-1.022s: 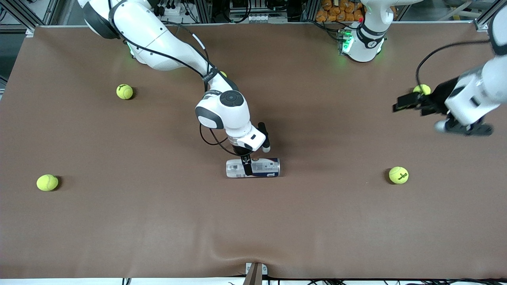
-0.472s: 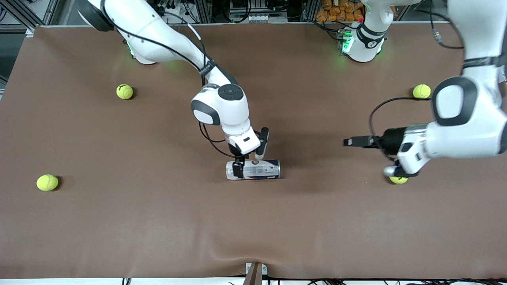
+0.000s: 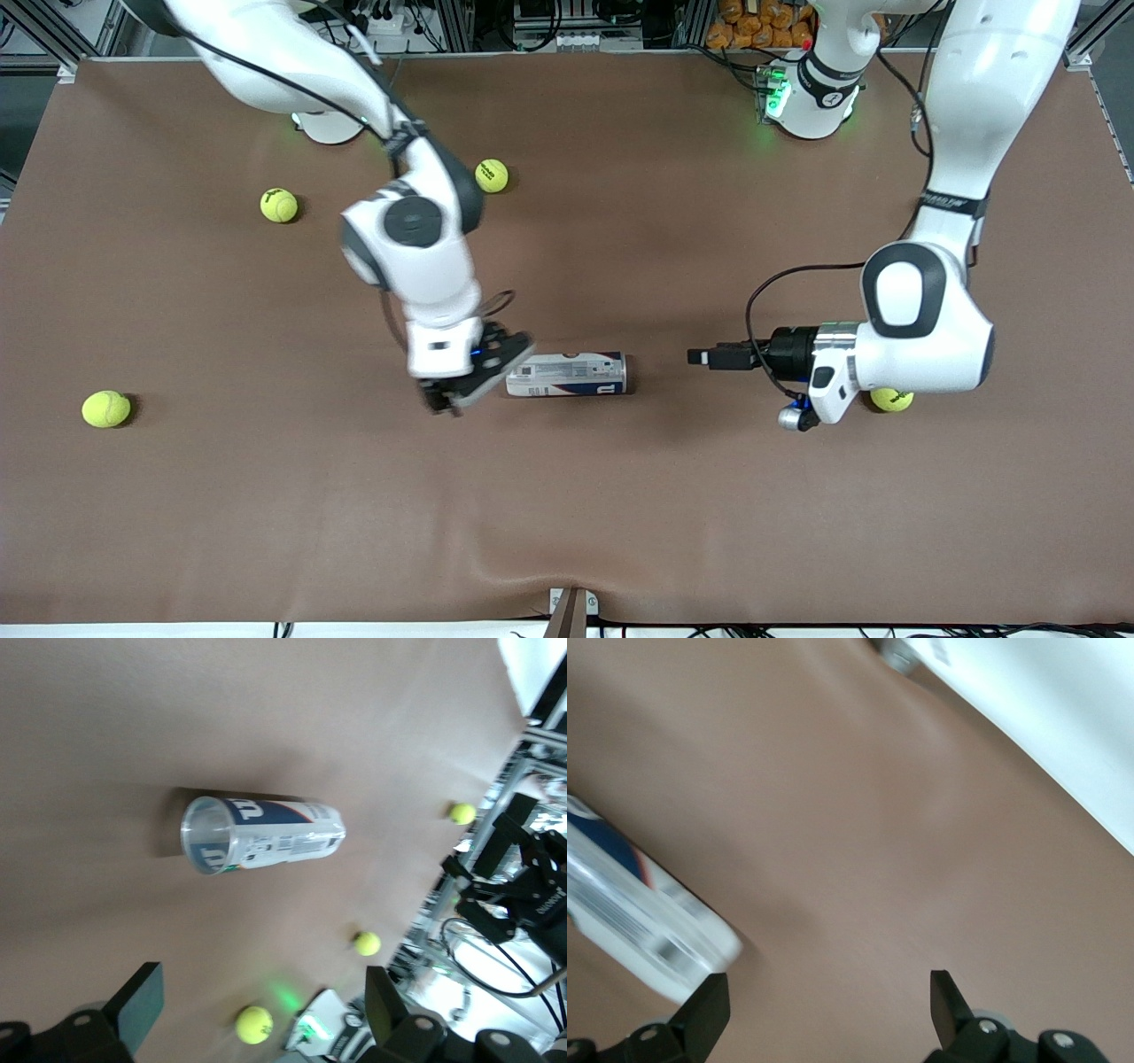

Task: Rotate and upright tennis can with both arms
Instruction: 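Grasp the can's end with the left gripper while the right gripper withdraws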

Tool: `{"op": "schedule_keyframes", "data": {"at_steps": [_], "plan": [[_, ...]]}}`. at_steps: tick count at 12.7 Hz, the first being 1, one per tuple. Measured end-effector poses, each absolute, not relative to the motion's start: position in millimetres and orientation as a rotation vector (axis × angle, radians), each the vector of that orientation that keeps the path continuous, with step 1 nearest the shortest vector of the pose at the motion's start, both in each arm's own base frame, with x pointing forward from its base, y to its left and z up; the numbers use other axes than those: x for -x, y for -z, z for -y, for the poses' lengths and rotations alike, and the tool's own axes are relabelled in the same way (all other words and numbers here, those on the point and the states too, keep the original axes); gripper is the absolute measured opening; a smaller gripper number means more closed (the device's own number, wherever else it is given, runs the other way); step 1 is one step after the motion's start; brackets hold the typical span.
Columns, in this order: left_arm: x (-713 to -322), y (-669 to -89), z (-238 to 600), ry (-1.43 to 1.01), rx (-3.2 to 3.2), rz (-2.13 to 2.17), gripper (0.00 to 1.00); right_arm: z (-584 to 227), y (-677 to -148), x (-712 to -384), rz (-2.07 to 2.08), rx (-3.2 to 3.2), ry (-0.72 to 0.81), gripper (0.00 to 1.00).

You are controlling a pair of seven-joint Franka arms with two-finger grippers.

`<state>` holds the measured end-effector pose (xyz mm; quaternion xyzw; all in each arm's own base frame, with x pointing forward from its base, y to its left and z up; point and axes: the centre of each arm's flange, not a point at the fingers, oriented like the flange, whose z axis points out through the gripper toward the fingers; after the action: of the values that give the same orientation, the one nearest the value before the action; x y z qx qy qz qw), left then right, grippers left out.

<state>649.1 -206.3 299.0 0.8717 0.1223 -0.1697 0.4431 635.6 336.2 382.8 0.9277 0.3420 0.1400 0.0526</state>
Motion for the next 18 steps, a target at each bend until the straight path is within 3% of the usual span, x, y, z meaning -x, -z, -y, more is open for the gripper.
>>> {"op": "schedule_keyframes", "data": {"at_steps": [8,13,18], "plan": [[-637.7,-181.6,224.7,0.286,-1.842,-0.337,1.00,-152.4,-466.0,-641.5,-0.491,-3.027,-0.030,1.00],[-624.7,-141.1,244.4,0.225,-1.772,-0.307,0.92,-38.2,-502.2,-619.1,-0.357,-3.107,0.203,1.00],[-618.4,-113.2,251.6,0.121,-1.787,-0.159,0.89,-15.0,-542.0,-581.6,-0.310,-3.096,0.341,1.00]]}}
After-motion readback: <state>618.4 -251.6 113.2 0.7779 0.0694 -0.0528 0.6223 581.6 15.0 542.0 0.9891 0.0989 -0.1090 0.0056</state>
